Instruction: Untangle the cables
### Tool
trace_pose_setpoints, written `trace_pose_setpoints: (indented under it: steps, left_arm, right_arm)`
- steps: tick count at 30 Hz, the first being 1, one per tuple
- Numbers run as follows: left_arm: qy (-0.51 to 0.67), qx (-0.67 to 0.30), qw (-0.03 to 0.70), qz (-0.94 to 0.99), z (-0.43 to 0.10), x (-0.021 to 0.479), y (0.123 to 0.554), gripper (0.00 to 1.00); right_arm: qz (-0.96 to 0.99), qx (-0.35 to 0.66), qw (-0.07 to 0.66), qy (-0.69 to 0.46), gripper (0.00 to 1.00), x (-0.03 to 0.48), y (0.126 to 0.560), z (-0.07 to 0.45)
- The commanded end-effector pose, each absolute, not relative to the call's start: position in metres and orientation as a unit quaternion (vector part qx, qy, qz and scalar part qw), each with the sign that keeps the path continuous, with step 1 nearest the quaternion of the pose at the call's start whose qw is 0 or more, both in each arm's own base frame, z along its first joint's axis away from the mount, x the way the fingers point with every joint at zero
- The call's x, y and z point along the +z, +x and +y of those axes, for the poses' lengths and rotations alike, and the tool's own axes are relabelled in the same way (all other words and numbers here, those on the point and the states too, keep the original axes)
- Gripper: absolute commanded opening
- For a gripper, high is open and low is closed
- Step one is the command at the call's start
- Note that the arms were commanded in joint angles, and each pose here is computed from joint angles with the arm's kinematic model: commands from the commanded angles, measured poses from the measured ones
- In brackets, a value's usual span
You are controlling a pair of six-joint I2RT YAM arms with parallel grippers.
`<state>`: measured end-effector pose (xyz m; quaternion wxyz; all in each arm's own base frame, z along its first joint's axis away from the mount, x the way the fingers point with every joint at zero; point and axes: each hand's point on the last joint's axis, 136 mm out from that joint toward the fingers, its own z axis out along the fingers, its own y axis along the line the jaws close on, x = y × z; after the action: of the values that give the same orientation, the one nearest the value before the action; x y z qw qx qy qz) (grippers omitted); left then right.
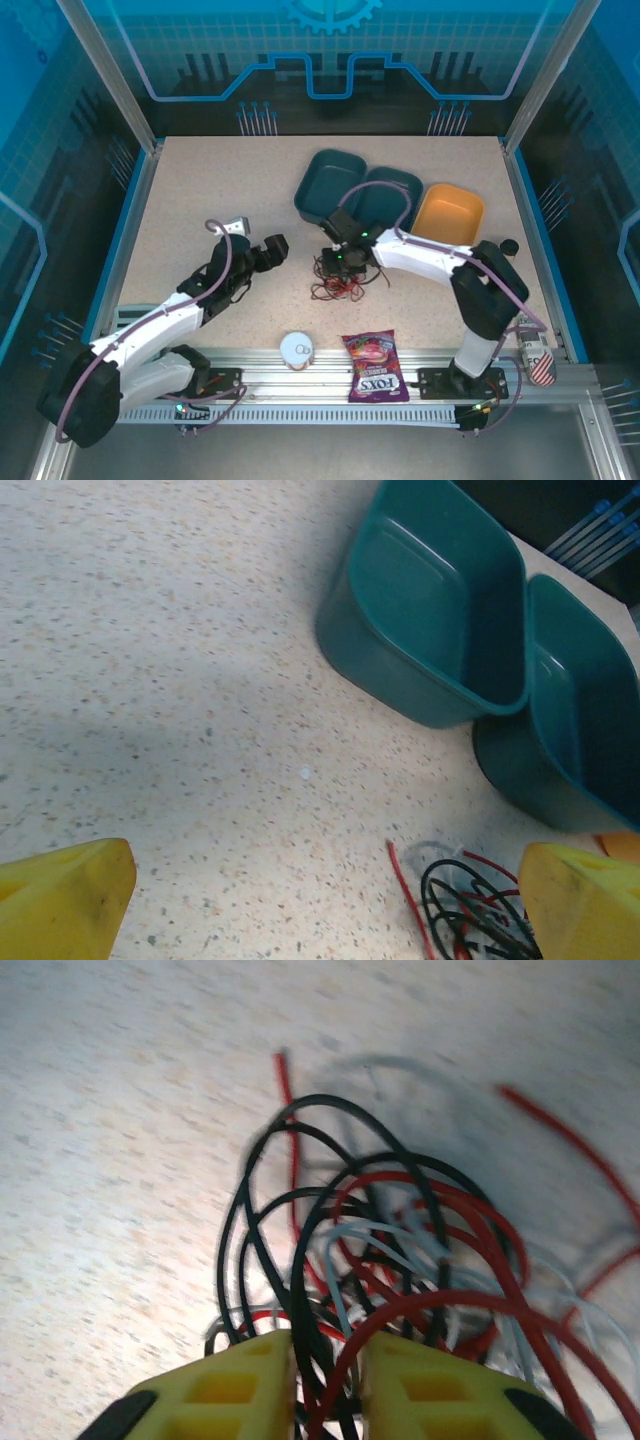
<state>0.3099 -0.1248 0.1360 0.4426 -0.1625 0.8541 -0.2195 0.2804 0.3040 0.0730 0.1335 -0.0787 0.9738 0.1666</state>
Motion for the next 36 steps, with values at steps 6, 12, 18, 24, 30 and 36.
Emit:
trace_pose_setpoints:
  steps: [6,12,18,24,30,36]
  left_arm:
    - [-0.252,-0.191,0.434,0.843,-0.084,0.135,0.304,0.99]
    - [-0.267,-0.198,0.422,0.843,-0.073,0.136,0.302,0.99]
    - [-0.251,-0.210,0.403,0.855,-0.081,0.133,0.308,0.99]
    - [-0.221,-0.251,0.364,0.870,-0.107,0.126,0.321,0.97]
    - [-0.188,-0.280,0.327,0.883,-0.132,0.118,0.335,0.92]
    - [-0.194,-0.262,0.314,0.892,-0.131,0.107,0.345,0.83]
  right_arm:
    - [0.941,0.252,0.174,-0.142,0.07,0.114,0.314,0.398]
    - [0.943,0.251,0.165,-0.144,0.19,0.120,0.318,0.409]
    - [0.950,0.234,0.159,-0.133,0.31,0.124,0.308,0.390]
    - [0.950,0.220,0.195,-0.103,0.37,0.139,0.309,0.361]
    - [0.958,0.210,0.185,-0.056,0.40,0.127,0.315,0.337]
    - [0.964,0.222,0.144,-0.033,0.34,0.097,0.319,0.336]
